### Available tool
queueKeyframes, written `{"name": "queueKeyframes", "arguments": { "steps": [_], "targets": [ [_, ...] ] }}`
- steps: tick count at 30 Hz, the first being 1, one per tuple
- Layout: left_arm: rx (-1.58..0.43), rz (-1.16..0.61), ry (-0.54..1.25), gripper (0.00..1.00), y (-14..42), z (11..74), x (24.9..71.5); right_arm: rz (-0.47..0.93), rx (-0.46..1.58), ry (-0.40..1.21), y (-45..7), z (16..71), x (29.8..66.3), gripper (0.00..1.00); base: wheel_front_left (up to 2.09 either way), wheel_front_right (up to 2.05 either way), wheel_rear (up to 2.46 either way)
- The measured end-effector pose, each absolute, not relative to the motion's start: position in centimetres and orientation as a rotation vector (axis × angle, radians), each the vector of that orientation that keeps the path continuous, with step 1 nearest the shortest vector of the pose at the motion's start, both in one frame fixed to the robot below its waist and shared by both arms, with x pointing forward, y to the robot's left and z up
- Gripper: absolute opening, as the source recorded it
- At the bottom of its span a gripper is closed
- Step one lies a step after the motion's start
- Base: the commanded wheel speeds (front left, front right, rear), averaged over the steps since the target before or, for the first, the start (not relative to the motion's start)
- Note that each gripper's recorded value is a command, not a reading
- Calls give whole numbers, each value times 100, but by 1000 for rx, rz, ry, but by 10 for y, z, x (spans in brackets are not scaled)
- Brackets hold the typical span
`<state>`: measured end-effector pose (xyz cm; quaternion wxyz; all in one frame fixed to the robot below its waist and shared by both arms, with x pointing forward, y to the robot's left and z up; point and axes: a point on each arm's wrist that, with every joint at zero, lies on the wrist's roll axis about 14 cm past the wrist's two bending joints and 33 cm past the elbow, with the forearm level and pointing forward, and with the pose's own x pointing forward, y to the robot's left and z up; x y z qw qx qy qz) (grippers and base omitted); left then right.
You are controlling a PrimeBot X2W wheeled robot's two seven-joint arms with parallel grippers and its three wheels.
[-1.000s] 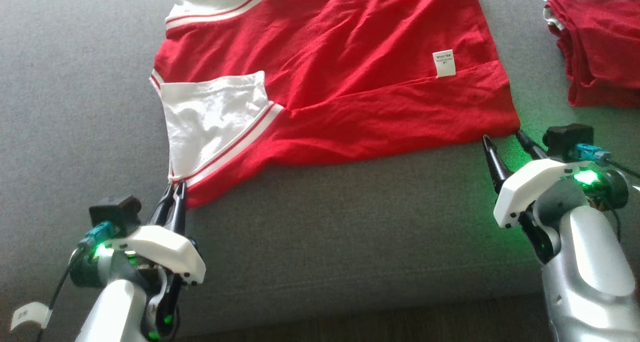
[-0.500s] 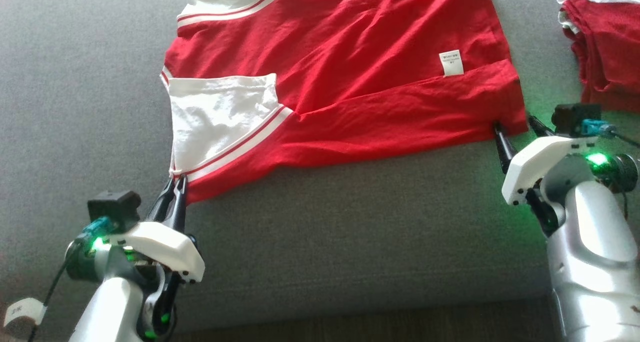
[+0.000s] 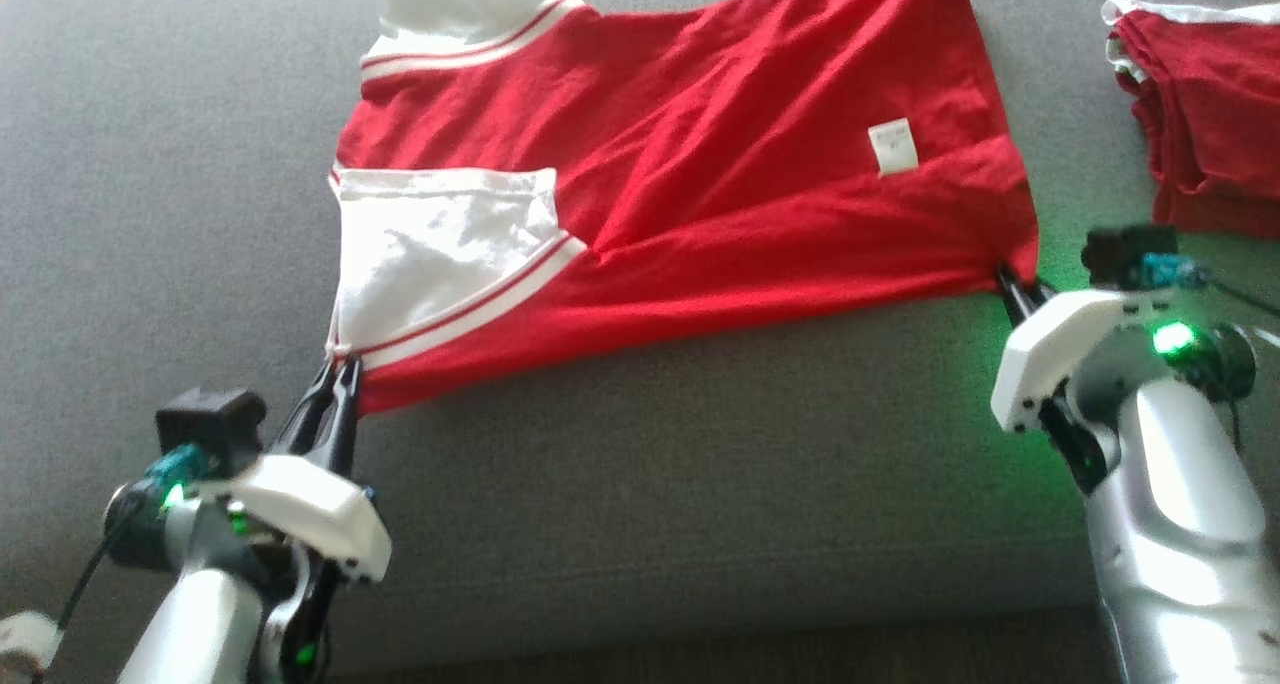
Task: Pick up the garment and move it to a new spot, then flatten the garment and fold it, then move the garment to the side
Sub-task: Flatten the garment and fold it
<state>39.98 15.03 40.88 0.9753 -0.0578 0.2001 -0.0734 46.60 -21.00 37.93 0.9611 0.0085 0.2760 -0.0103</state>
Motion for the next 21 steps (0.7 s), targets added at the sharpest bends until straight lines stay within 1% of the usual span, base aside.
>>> {"name": "queueKeyframes", "arguments": {
  "steps": [5, 17, 18, 19, 20, 21],
  "targets": [
    [-117, -125, 419, 0, 162, 412, 382, -19, 20, 570, -217, 376, 447, 0, 0, 0, 0],
    [-187, -136, 552, 0, 151, 389, 350, -32, 24, 650, -230, 370, 403, 0, 0, 0, 0],
    [-187, -136, 552, 0, 151, 389, 350, -32, 24, 650, -230, 370, 403, 22, 0, 0, 0],
    [-190, -136, 553, 5, 150, 388, 349, -35, 25, 649, -231, 371, 403, 86, 0, 0, 0],
    [-192, -136, 555, 51, 150, 388, 349, -38, 24, 642, -232, 373, 402, 100, 0, 0, 0],
    [-192, -134, 556, 100, 150, 387, 349, -39, 25, 636, -232, 374, 402, 100, 0, 0, 0]
  ]
}}
